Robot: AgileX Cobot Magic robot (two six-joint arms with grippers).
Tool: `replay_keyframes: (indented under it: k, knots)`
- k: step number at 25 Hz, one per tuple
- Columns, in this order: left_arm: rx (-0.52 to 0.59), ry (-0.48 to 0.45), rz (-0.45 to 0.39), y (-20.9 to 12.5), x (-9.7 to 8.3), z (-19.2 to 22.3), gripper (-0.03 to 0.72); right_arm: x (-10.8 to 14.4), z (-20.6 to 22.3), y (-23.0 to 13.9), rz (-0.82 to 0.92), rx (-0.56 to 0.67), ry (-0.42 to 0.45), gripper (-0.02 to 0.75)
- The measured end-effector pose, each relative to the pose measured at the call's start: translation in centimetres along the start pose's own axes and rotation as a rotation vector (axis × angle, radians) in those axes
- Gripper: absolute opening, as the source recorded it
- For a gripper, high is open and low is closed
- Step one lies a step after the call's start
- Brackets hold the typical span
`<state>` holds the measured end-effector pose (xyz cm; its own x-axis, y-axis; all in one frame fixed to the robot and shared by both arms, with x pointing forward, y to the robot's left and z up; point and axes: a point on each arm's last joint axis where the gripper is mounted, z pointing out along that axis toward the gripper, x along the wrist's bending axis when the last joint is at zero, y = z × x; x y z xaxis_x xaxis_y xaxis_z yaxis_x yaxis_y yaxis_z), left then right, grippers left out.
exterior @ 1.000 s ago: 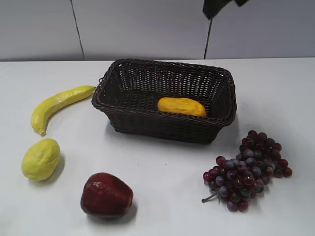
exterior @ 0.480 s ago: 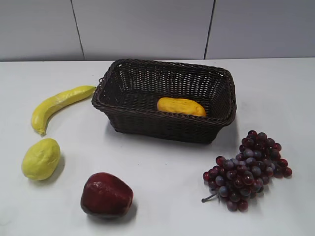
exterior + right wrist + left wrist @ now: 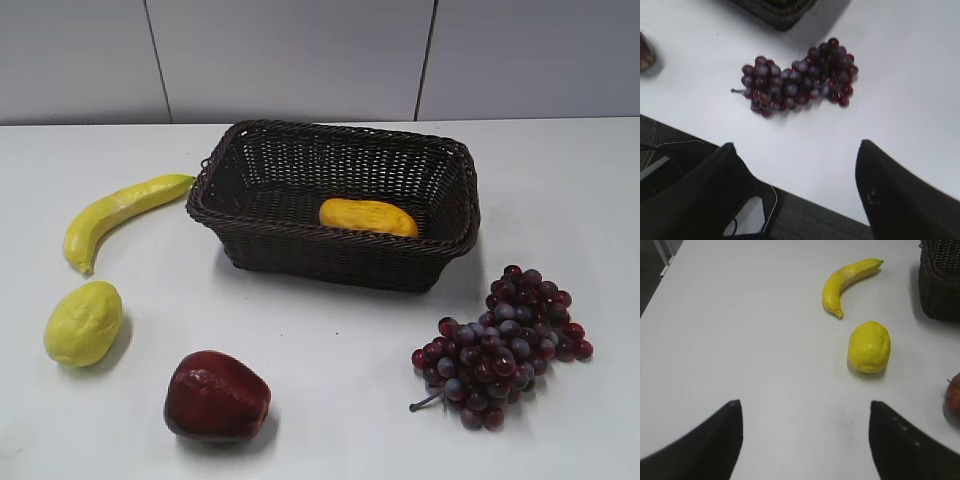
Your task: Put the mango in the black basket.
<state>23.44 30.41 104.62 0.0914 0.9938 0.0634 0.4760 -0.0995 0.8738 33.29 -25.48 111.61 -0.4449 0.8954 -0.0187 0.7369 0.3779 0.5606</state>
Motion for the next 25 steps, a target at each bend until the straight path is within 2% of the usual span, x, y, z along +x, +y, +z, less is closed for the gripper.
replay_keyframes:
  k: [5, 9, 12, 25]
  knots:
    - [0.0, 0.0, 0.0, 0.0, 0.0, 0.0, 0.589, -0.1, 1.4, -5.4, -0.013, -0.038, -0.032, 0.557]
    - [0.0, 0.0, 0.0, 0.0, 0.0, 0.0, 0.589, -0.2, 2.9, -8.0, -0.02, -0.098, -0.058, 0.557]
    - [0.0, 0.0, 0.0, 0.0, 0.0, 0.0, 0.589, -0.2, 2.6, -8.4, -0.014, -0.155, -0.06, 0.556]
    - [0.0, 0.0, 0.0, 0.0, 0.0, 0.0, 0.589, -0.2, 2.6, -8.5, -0.012, -0.17, -0.06, 0.554]
